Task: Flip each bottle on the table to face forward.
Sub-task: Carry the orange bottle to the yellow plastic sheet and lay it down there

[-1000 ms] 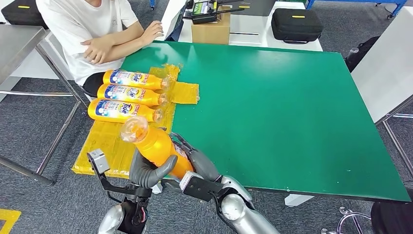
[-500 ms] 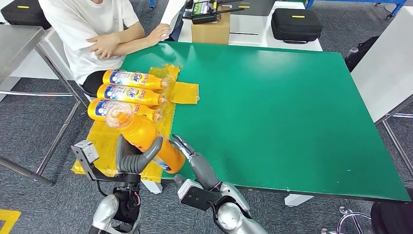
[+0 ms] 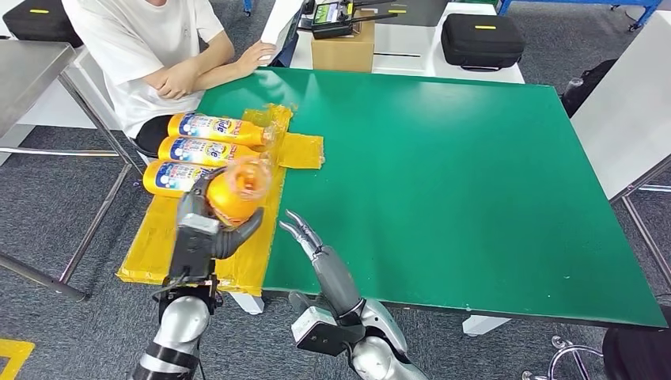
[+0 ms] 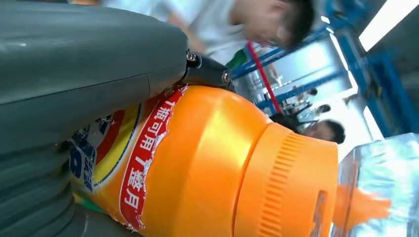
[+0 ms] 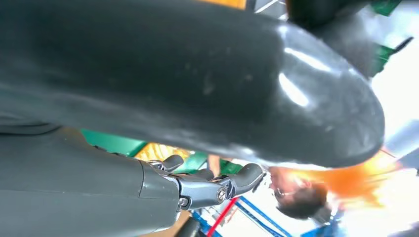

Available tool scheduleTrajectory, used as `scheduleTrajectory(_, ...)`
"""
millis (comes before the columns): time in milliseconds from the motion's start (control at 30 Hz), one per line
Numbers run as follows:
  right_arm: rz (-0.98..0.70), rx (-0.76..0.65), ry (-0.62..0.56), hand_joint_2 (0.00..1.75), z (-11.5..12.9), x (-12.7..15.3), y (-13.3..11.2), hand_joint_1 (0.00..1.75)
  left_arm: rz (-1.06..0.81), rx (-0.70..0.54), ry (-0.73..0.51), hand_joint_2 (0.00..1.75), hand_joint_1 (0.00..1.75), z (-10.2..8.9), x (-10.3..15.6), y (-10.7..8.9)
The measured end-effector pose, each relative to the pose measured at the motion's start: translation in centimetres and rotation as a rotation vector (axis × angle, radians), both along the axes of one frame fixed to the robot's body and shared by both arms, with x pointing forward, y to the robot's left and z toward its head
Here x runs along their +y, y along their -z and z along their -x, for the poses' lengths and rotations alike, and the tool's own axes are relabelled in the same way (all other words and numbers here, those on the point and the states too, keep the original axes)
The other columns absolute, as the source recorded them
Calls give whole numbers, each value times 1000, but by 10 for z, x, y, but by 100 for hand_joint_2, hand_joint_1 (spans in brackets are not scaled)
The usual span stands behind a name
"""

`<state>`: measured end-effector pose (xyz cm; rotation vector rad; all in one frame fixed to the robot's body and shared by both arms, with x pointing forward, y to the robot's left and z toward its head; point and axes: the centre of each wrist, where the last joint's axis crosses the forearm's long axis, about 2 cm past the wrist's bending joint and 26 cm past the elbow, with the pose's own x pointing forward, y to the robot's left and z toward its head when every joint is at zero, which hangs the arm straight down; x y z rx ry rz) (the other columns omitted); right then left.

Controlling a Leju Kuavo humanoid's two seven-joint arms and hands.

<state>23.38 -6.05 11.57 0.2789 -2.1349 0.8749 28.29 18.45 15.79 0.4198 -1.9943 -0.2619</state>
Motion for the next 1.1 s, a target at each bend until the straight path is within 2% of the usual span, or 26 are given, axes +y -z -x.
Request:
scheduleTrajectory(133,-32,-13,-31,0,0,0,-7,0,-390,75,-13,175,175,-34,4,5)
scheduleTrajectory(300,-67,-6,-60,0,2,-1,-11,0,-710,192,-65,175,175,-83,15,17)
scheduleTrajectory(433,-92,9,-74,0,6,0,-12,0,-907,369,-77,175,175,-109,30,29)
scheduleTrajectory(567,-115,29,-76,0,8,-2,-11,0,-1093,566,-64,175,175,-122,45,38)
scheduleTrajectory(667,-117,32,-73,0,8,-3,-10,0,-1174,639,-56,175,175,-130,52,38)
scheduleTrajectory(733,-118,33,-72,0,8,-3,-10,0,-1200,664,-52,175,158,-133,55,36)
scheduleTrajectory(800,-120,36,-74,0,8,-3,-9,0,-1220,693,-35,175,152,-136,57,36)
scheduleTrajectory(867,-124,41,-75,0,9,-3,-9,0,-1232,731,-3,175,164,-139,58,33)
scheduleTrajectory(933,-127,45,-76,0,9,-3,-8,0,-1227,777,41,175,167,-143,59,28)
scheduleTrajectory(967,-128,47,-75,0,9,-3,-7,0,-1219,798,64,175,161,-145,60,26)
scheduleTrajectory(1033,-129,50,-73,0,9,-2,-6,0,-1197,824,99,175,127,-149,61,21)
scheduleTrajectory(1100,-131,53,-67,0,8,-3,-5,0,-1162,833,132,175,66,-152,63,18)
